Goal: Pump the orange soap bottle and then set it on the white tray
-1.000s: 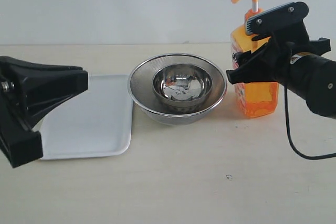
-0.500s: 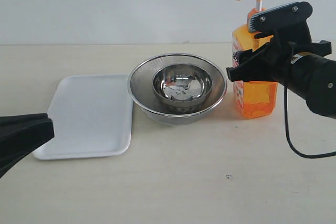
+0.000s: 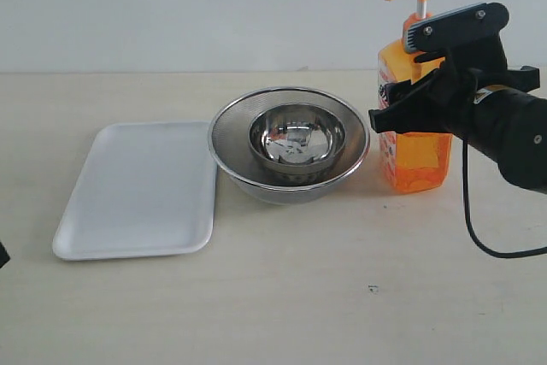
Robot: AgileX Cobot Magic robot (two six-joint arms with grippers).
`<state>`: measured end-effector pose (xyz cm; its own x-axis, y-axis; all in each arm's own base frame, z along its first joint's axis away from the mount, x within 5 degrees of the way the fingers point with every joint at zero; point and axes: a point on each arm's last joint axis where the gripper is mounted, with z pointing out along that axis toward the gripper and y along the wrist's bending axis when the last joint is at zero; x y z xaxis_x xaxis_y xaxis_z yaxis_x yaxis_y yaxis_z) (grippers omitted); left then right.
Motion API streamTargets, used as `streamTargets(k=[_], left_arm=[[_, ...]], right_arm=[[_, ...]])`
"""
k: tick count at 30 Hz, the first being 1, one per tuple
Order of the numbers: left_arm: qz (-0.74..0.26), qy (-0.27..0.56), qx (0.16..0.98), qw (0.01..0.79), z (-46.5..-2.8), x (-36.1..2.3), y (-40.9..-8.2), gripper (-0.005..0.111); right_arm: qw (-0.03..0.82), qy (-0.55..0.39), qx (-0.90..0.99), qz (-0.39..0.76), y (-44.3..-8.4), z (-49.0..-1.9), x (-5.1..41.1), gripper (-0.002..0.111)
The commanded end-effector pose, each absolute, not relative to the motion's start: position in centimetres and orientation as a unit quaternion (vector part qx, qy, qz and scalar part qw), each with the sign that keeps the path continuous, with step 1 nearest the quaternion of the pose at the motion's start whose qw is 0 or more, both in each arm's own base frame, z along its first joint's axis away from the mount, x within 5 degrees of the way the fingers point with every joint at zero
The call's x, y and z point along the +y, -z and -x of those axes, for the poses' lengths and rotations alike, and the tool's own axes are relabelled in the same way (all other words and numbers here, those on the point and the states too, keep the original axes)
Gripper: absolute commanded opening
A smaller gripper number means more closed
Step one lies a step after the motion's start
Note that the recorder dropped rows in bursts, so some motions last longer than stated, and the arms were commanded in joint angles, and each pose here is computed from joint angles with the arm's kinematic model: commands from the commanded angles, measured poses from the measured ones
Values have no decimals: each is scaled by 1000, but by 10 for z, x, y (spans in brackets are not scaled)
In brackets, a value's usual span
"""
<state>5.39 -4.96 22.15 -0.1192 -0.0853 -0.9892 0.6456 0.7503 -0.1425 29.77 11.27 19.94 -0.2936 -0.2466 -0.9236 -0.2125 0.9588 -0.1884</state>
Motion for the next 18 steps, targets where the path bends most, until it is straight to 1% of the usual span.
streamTargets(k=[1,5,9,14,18], left_arm=[[-170,294,682,647,-49,-41,-211,5],[-153,296,656,677,-44,-35,-214,5],[-142,286,661,680,-46,-32,-213,5],[-93,252,677,685,-52,-23,-211,5],[-24,222,693,686,-57,-11,-209,5]], right_arm=[[580,12,802,142,-202,-298,113,0],[579,8,804,137,-202,-298,114,0],[578,7,804,137,-202,-298,114,0],[578,7,804,137,-202,-298,114,0],[578,7,805,135,-202,-298,113,0]])
